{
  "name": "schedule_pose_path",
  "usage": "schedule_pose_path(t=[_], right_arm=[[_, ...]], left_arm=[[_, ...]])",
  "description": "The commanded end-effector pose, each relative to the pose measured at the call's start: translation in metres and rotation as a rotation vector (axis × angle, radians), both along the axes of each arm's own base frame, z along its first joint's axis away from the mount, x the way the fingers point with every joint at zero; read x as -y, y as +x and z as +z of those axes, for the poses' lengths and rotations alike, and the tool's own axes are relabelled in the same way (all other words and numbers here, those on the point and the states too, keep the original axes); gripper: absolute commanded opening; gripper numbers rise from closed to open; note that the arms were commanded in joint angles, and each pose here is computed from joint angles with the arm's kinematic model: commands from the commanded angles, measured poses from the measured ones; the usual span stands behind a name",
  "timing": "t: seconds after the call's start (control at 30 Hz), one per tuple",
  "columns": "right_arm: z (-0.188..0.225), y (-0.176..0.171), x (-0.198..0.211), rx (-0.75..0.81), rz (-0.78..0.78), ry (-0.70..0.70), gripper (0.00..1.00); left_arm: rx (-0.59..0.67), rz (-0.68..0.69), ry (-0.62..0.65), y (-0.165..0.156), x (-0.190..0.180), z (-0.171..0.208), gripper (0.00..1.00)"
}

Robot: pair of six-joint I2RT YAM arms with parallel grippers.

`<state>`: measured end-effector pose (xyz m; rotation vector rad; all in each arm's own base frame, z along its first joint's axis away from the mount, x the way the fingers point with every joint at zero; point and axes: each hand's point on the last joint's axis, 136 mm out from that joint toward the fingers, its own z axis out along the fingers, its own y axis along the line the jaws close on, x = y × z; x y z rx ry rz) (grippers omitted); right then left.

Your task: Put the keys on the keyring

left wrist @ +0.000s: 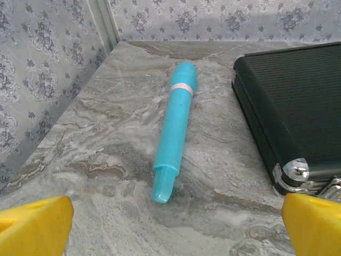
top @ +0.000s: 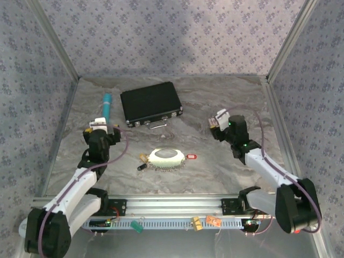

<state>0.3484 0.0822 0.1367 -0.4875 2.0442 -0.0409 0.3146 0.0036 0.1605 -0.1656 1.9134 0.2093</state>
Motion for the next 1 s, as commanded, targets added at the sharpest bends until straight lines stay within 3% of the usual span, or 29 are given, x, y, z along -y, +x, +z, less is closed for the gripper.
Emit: schedule_pose_path(t=[0.0,0.17,0.43,0.57,0.7,0.8,0.97], right_arm=[[0.013,0.032,0.031,0.192,-0.154,0.108,0.62],[0.019,0.047,0.019,0.257,-0.06,0.07,0.61],[0.013,0.067,0.03,0.236,-0.097,0.107,0.6],[0.008,0.05,0.028,0.076,-0.105,0.007,0.57],[-0.014,0.031,0.04,0.094,-0.117,0.089,0.59],[-0.025,0.029,0.041,0.125,-0.099,0.089,0.6],[-0.035,0.026,0.04,0.116,-0.054,0.138,0.6]], left_arm=[[0.092,-0.003,-0.011,0.012,-0.004,0.01,1.0],[0.07,-0.044,0.006,0.026,-0.002,-0.011,1.0],[0.065,-0.128,0.011,0.05,0.006,-0.035,1.0],[0.066,-0.178,0.05,0.059,0.011,-0.04,1.0],[0.085,-0.156,0.022,0.07,0.002,-0.061,1.0],[-0.005,-0.18,-0.027,0.079,0.0,-0.068,0.99],[-0.02,-0.057,-0.069,0.079,-0.024,-0.071,1.0]])
